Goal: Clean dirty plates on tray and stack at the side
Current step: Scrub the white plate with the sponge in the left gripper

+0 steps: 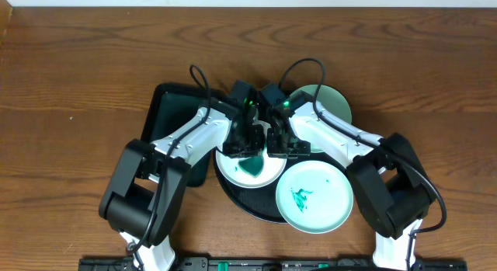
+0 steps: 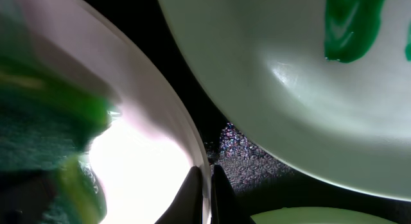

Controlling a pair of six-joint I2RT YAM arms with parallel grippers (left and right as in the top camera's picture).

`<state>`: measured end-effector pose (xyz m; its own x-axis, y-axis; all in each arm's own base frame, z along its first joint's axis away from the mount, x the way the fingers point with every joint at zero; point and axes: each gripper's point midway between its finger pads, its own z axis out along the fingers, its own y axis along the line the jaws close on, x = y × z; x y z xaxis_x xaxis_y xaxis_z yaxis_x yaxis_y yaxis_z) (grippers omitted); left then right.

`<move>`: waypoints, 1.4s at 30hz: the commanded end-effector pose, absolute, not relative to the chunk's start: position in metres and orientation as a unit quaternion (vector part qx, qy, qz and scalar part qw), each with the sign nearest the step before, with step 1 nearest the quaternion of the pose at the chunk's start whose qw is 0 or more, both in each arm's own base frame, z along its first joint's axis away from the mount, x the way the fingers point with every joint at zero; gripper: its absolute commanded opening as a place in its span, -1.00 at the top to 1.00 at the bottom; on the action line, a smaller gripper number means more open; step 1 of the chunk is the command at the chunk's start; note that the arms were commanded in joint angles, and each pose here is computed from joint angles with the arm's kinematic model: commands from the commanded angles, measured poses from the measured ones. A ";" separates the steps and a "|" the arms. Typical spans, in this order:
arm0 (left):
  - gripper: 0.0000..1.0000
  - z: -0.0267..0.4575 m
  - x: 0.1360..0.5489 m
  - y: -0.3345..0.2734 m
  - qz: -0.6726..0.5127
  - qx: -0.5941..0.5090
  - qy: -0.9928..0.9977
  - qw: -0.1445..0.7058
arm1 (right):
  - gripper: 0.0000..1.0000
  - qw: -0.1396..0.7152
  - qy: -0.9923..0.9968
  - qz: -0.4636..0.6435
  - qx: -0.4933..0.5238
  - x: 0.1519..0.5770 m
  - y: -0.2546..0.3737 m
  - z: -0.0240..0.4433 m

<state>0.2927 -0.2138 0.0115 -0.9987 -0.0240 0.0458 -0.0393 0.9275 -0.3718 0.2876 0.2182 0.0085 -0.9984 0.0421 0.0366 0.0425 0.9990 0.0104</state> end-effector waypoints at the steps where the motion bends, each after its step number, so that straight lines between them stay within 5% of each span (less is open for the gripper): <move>1: 0.86 -0.020 0.310 -0.137 0.036 0.084 -0.996 -0.015 | 0.98 0.014 -1.000 0.009 -0.022 0.285 0.215 0.007; 24: 0.86 -0.005 0.325 -0.058 -0.171 0.095 -0.977 -0.081 | 0.98 0.009 -0.999 0.032 -0.043 0.292 0.197 0.008; 42: 0.86 -0.007 0.285 -0.203 0.166 -0.057 -0.984 0.028 | 0.98 0.008 -0.999 0.032 -0.041 0.292 0.198 0.008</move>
